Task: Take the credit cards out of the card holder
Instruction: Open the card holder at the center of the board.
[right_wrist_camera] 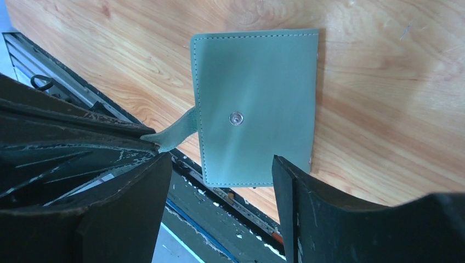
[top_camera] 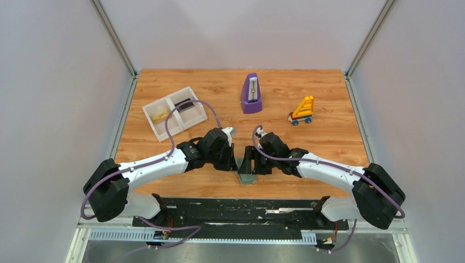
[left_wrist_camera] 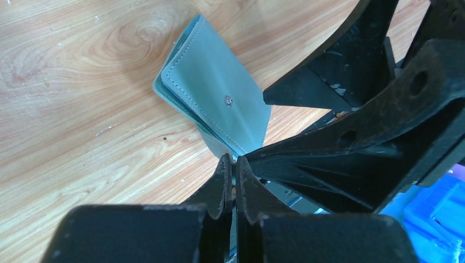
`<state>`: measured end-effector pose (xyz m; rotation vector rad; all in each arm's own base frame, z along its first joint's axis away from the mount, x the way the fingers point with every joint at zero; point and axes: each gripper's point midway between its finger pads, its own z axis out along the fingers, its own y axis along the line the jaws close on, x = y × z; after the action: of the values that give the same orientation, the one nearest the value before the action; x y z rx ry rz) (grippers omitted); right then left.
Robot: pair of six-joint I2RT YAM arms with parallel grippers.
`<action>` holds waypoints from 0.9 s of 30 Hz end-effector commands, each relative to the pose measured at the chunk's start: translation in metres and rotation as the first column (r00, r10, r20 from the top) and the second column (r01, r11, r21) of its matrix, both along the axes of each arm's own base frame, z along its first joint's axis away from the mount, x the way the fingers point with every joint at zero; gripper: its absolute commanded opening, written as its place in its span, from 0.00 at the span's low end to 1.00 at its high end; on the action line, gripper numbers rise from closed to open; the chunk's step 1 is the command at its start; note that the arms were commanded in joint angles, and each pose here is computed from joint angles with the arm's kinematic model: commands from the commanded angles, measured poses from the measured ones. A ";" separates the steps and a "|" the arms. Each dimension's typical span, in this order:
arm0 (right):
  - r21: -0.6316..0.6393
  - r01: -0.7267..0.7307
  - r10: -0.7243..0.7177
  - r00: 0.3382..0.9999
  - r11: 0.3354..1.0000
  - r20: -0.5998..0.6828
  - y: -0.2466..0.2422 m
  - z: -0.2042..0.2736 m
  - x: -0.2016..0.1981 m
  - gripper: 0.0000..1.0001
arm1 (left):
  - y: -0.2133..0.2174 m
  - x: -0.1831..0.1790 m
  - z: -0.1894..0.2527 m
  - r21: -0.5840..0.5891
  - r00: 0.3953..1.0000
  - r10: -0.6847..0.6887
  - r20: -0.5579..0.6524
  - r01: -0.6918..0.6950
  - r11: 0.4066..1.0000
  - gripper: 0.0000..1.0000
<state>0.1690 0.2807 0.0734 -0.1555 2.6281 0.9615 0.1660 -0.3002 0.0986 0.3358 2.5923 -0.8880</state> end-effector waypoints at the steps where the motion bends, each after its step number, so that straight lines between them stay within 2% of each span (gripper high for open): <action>1: -0.014 0.030 -0.030 0.999 0.999 0.011 0.010 0.003 0.008 0.69 | -0.010 0.005 0.020 -0.072 1.000 0.000 0.031 0.002 0.997 0.00; 7: -0.051 0.043 -0.043 0.999 0.998 -0.001 0.008 -0.009 0.010 0.67 | -0.007 0.004 0.020 -0.061 1.000 0.005 0.024 -0.004 0.998 0.00; 16: -0.014 0.021 -0.021 1.000 1.000 -0.009 0.015 -0.003 0.004 0.75 | -0.007 0.004 0.022 -0.060 1.000 0.012 0.020 -0.011 0.998 0.00; 27: -0.065 0.008 -0.012 0.997 0.998 -0.075 0.013 -0.023 -0.007 0.75 | -0.009 0.004 0.028 -0.065 1.000 0.010 0.010 -0.010 0.998 0.00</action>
<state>0.1651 0.2848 0.0512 -0.1260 2.7025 0.8836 0.1642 -0.2989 0.0978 0.3099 2.6134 -0.8886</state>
